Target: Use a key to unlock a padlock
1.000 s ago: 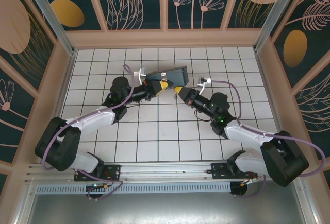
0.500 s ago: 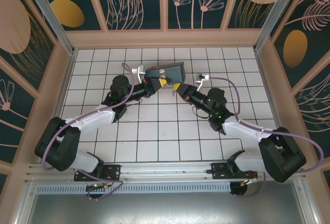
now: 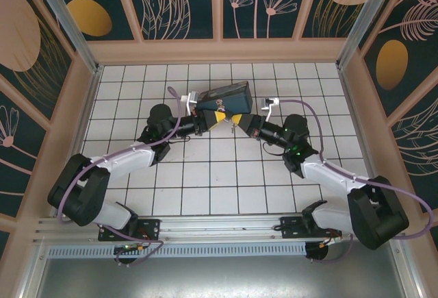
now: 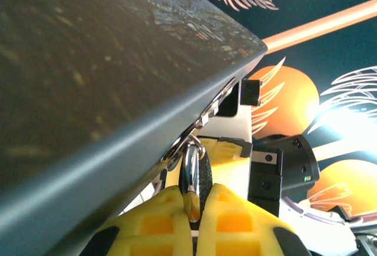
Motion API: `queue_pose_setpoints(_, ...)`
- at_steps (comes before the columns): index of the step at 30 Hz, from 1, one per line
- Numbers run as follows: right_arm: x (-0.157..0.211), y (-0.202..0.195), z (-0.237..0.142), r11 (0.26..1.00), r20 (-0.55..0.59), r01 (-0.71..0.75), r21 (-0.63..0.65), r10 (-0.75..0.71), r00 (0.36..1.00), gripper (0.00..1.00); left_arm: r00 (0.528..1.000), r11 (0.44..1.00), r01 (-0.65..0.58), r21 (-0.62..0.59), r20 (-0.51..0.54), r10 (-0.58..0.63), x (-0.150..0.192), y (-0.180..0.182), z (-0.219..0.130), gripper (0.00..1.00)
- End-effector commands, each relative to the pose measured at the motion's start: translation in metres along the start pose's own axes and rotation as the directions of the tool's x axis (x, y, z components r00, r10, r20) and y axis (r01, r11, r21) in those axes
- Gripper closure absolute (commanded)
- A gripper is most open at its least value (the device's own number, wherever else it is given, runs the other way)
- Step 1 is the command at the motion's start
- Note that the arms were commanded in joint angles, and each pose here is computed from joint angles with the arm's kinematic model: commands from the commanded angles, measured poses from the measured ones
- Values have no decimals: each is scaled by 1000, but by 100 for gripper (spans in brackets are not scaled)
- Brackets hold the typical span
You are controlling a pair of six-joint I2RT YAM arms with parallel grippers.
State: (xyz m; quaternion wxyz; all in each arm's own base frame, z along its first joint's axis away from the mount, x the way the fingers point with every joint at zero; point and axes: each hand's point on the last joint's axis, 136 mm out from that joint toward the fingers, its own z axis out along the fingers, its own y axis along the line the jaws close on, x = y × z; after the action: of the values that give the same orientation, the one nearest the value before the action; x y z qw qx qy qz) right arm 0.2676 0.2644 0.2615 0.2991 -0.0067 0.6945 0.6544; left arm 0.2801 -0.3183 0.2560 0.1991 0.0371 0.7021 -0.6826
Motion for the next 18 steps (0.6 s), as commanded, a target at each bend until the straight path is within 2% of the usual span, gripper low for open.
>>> queue_pose_setpoints(1, -3, 28, -7, 992, -3, 103, -76, -104, 995, 100, 980, 998, -46, 49, -192, 55, 39, -21, 1, 100)
queue_pose_setpoints(8, 8, 47, 18, 982, -20, 95, -165, -100, 995, 100, 977, 998, -3, 59, -211, 15, 52, -18, 8, 100)
queue_pose_setpoints(12, 16, 59, 39, 976, -61, 85, -202, -99, 993, 97, 985, 998, 23, 66, -173, -12, 46, -19, 6, 100)
queue_pose_setpoints(14, 16, 57, 36, 979, -48, 79, -187, -89, 995, 92, 992, 999, 33, 34, -126, -29, 36, -12, 0, 100)
queue_pose_setpoints(18, 10, 33, 16, 996, 13, 52, -76, -51, 999, 82, 998, 999, 51, -4, -28, -51, 15, -3, -18, 100)
